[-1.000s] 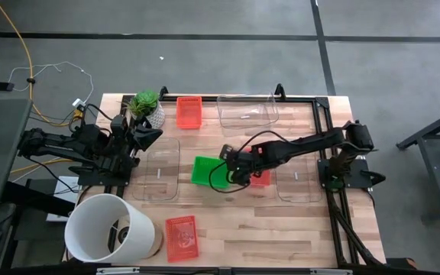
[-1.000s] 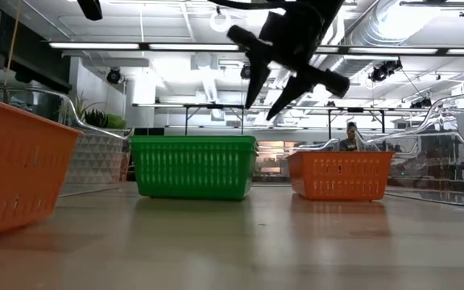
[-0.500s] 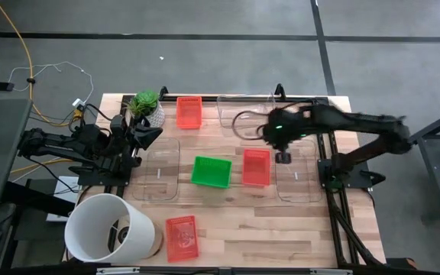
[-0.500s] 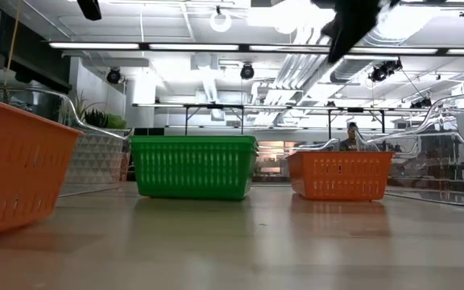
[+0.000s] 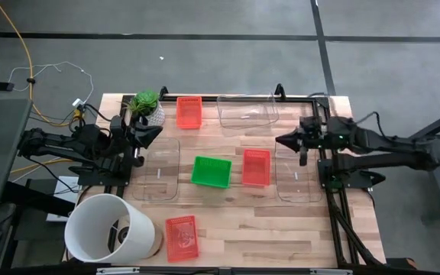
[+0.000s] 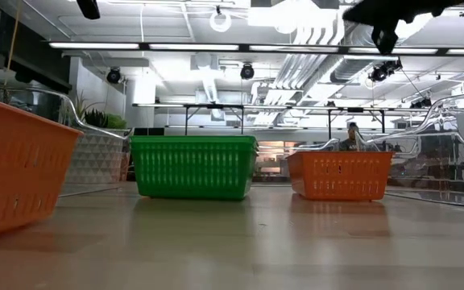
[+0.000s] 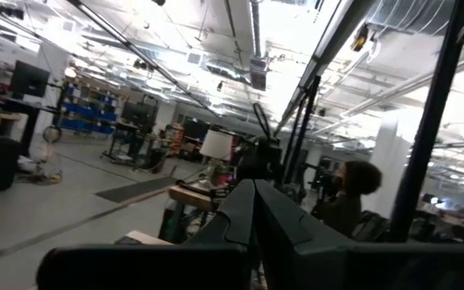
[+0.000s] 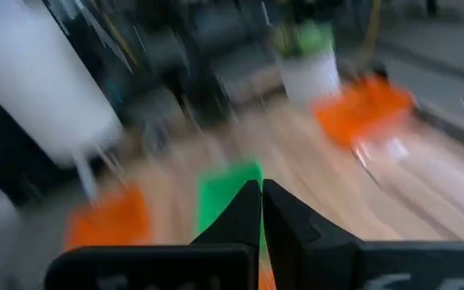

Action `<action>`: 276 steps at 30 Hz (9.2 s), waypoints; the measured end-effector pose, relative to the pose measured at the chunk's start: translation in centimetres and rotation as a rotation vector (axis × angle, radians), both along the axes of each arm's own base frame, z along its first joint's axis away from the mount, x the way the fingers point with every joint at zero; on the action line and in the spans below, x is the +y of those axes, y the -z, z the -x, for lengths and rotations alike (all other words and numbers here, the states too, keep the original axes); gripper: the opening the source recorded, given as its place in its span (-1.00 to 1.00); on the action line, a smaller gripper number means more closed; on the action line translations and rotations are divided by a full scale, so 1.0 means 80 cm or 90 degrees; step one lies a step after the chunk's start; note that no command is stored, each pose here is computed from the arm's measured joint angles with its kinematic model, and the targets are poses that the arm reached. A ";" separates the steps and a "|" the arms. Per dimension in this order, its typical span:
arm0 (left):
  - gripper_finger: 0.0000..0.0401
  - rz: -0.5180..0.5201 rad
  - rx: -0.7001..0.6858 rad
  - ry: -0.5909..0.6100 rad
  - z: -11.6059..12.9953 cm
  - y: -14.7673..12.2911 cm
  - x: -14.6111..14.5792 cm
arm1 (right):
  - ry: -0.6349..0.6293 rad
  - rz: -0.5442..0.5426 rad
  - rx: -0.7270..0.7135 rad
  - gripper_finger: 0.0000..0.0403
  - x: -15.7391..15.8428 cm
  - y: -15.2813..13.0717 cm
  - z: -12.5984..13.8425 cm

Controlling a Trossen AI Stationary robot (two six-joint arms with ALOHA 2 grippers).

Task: Stack baskets by color
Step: Stack the top orange bin on the bottom orange bin

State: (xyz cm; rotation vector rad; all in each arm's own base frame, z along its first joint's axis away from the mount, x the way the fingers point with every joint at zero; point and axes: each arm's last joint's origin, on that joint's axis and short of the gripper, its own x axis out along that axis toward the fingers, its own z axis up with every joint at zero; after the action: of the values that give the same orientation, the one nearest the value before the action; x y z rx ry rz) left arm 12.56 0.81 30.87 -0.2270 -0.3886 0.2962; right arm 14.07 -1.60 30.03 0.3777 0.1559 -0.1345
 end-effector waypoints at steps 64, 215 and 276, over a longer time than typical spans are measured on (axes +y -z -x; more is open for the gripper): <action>0.12 0.246 0.790 -0.134 -0.162 0.058 0.173 | -0.071 0.028 -0.213 -1.00 0.003 0.013 -0.010; -1.00 0.368 1.052 0.258 -0.251 -0.006 -0.313 | -0.082 0.007 -0.138 -1.00 0.003 0.028 -0.011; -0.97 0.309 1.116 0.251 -0.249 0.065 -0.313 | -0.084 0.031 -0.128 -1.00 0.003 0.029 -0.011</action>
State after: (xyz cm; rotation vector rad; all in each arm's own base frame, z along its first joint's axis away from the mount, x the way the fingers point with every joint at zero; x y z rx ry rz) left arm 32.50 -24.22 25.64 -0.4210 1.4642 0.1076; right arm 14.98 -1.32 27.67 0.3292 -0.0212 0.0308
